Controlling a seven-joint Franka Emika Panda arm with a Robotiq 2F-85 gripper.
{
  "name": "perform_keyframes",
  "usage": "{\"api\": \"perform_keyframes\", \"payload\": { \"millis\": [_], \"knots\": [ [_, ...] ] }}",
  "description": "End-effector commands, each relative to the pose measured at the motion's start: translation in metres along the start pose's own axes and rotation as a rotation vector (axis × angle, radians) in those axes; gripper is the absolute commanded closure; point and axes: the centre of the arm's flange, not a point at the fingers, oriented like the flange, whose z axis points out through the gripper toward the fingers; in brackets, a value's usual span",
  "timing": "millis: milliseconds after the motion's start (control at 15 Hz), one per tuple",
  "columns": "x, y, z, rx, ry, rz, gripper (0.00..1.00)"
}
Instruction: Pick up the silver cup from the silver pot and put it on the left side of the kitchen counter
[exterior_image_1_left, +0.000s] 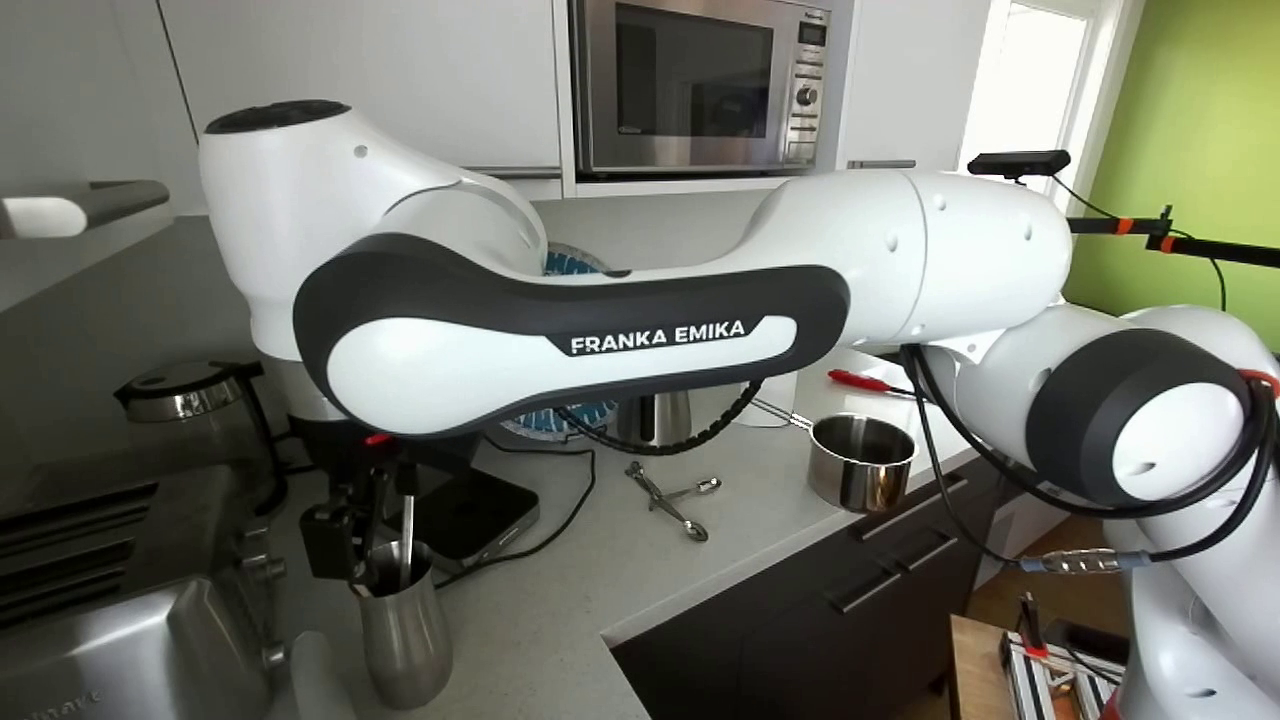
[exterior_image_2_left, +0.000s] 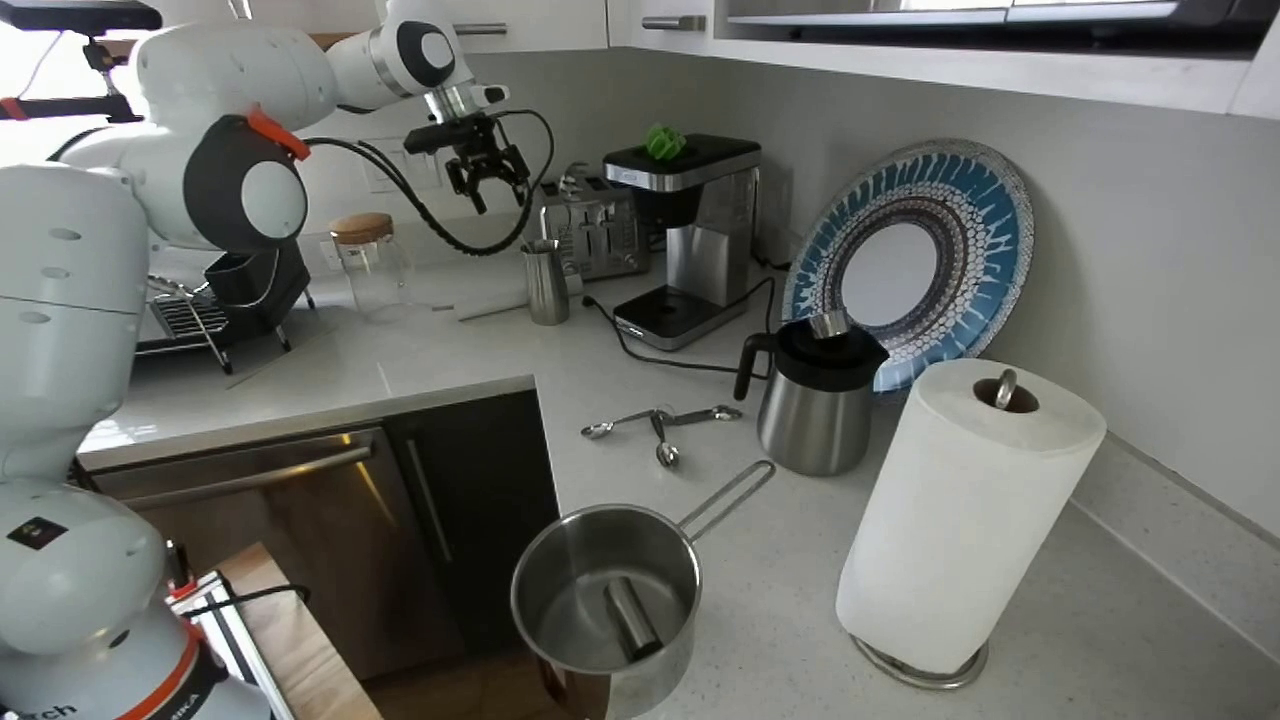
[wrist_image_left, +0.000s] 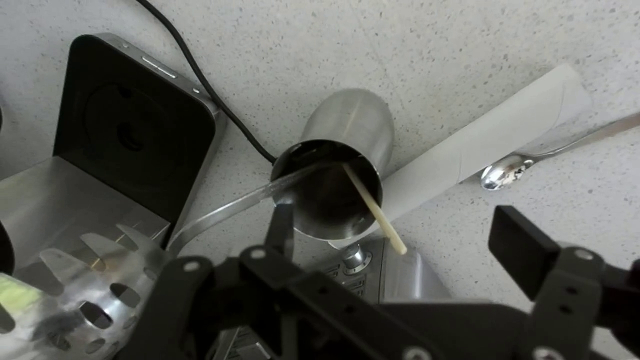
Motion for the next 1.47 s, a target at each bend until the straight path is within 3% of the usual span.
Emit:
{"api": "perform_keyframes", "payload": {
  "millis": [0,67,267,467,733,867,933,1200,1400],
  "knots": [
    [-0.001,-0.004,-0.003,-0.001,0.007,0.019,0.0],
    [-0.01,-0.007,-0.006,-0.028,-0.007,0.048,0.0],
    [-0.07,-0.036,-0.032,0.066,0.025,0.025,0.0],
    [-0.096,-0.055,-0.054,0.09,0.019,0.092,0.0],
    [-0.14,-0.075,-0.08,0.077,-0.043,0.219,0.0],
    [-0.164,-0.081,-0.087,0.057,-0.029,0.281,0.0],
    [-0.101,-0.076,-0.095,0.067,-0.019,0.227,0.0],
    [-0.128,-0.075,-0.101,0.069,-0.034,0.254,0.0],
    [-0.178,-0.068,-0.103,0.121,-0.115,0.186,0.0]
  ]
}}
